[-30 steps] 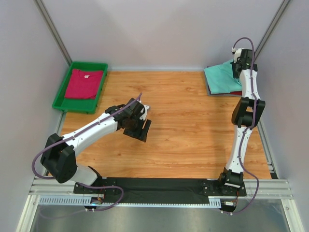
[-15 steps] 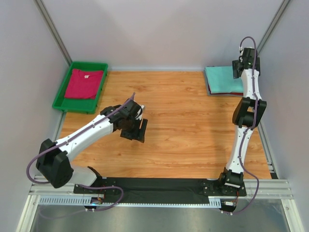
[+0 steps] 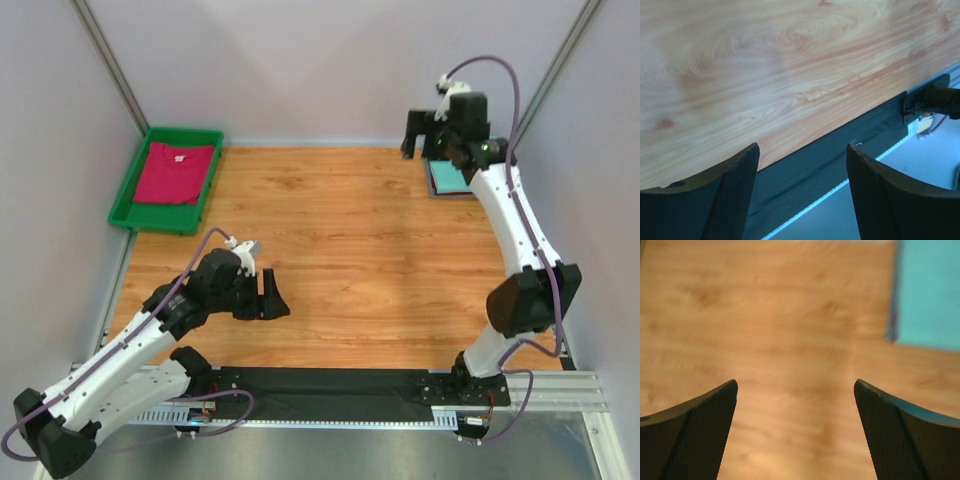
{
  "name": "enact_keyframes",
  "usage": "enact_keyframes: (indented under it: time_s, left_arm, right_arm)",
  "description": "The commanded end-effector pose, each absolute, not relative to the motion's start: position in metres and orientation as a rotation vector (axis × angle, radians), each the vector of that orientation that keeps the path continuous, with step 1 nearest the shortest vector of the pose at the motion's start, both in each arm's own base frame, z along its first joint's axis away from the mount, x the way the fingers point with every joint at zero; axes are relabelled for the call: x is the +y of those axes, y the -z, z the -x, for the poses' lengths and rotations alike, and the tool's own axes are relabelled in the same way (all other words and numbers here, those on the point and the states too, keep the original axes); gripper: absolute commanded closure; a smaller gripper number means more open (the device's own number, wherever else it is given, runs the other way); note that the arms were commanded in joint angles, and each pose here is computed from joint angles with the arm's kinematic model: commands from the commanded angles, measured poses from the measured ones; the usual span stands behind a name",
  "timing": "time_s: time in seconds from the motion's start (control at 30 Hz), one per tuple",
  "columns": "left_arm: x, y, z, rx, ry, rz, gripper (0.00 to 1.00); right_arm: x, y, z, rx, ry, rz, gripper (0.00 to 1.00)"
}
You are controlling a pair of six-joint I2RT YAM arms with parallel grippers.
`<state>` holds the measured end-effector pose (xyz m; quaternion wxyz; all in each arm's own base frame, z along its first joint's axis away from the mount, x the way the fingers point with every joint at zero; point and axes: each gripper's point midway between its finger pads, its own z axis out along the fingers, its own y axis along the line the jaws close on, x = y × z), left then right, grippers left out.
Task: Fold and stack the t-shirts
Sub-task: Reset both grippers
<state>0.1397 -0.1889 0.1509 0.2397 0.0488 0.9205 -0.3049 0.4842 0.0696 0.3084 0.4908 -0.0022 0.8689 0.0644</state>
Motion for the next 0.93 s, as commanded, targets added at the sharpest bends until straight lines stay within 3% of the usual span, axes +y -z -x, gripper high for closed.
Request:
enact_keyframes:
  time_s: [0.0,0.03,0.07,0.1,0.2,0.3,0.43,0.63,0.9]
  left_arm:
    - [-0.205,-0.159,-0.129,2.444,1.08,-0.009,0.22]
    - [-0.205,-0.164,-0.125,2.397,1.128,-0.001,0.21]
    - [-0.207,-0.155,-0.124,2.391,1.162,0.035,0.21]
    - [-0.207,-0.157,-0.121,2.363,1.203,0.041,0.21]
    - [-0.211,-0.143,-0.114,2.371,1.28,0.097,0.2]
    - [-0.216,-0.132,-0.107,2.361,1.388,0.159,0.2]
    - [-0.221,-0.119,-0.101,2.313,1.506,0.197,0.2]
    - [-0.226,-0.098,-0.097,2.185,1.754,0.359,0.19]
    - [-0.217,-0.098,-0.098,2.131,1.717,0.363,0.14]
  right_arm:
    - [0.137,-0.235,-0.416,2.316,-0.546,-0.108,0.0]
    - [0.148,-0.224,-0.399,2.334,-0.605,-0.122,0.0]
    - [0.163,-0.253,-0.384,2.223,-0.716,-0.151,0.0]
    - [0.167,-0.213,-0.358,2.302,-0.761,-0.194,0.0]
    - [0.179,-0.193,-0.309,2.27,-0.942,-0.327,0.0]
    - [0.175,-0.181,-0.274,2.244,-1.025,-0.438,0.0]
    - [0.161,-0.109,-0.224,2.398,-0.994,-0.649,0.0]
    - [0.166,-0.064,-0.176,2.479,-1.132,-0.79,0.0]
    - [0.17,-0.038,-0.141,2.291,-1.394,-0.838,0.0]
